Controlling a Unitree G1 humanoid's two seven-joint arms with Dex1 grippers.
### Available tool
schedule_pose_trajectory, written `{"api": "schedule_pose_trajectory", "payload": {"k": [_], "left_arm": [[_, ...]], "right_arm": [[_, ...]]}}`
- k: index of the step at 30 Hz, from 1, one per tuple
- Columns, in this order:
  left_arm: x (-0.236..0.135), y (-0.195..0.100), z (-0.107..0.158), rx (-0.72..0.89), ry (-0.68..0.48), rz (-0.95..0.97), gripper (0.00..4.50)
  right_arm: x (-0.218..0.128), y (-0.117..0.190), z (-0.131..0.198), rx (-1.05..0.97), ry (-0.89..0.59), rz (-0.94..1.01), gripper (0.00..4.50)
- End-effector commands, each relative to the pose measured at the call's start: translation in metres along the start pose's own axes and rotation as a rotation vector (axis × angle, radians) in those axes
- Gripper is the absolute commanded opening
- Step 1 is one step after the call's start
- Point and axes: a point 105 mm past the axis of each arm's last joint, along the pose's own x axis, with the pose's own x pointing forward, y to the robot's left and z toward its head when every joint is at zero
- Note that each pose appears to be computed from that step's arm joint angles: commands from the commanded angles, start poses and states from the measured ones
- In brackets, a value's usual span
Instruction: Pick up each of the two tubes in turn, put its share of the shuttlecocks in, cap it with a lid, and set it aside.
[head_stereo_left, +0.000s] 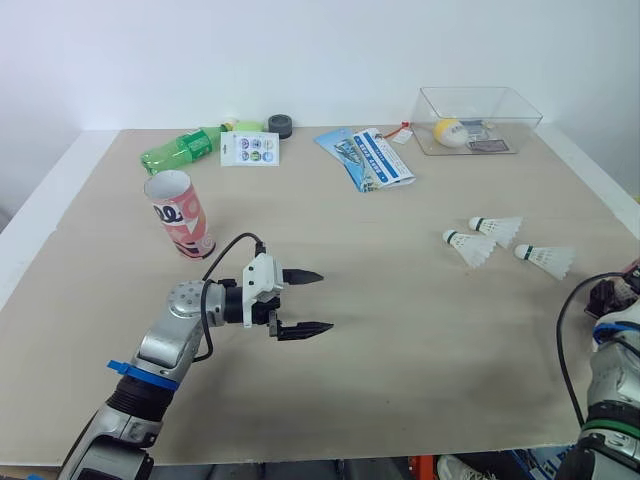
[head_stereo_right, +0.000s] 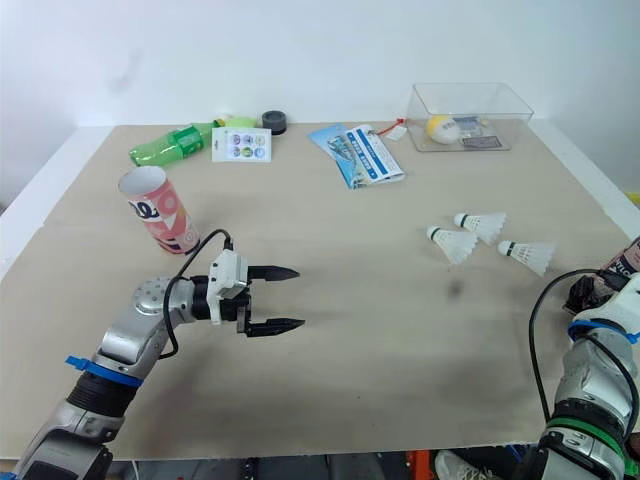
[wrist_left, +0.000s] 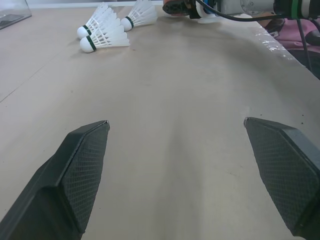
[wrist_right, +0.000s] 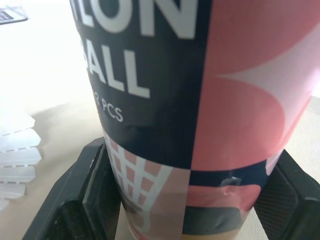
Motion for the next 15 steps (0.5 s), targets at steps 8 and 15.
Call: {"api": "schedule_pose_trajectory", "payload": {"k": [8,15], "left_arm": [[0.002,-0.001,0.007,0.029,-0.013,-0.006,4.5],[0.001,-0.001,0.007,0.03,-0.01,-0.008,4.5]], "right_arm": [[0.007,0.001,0.011,-0.017,-0.061,0.002,3.47],[0.01,0.0,-0.007,0.031,-0.005,-0.028,3.47]]}}
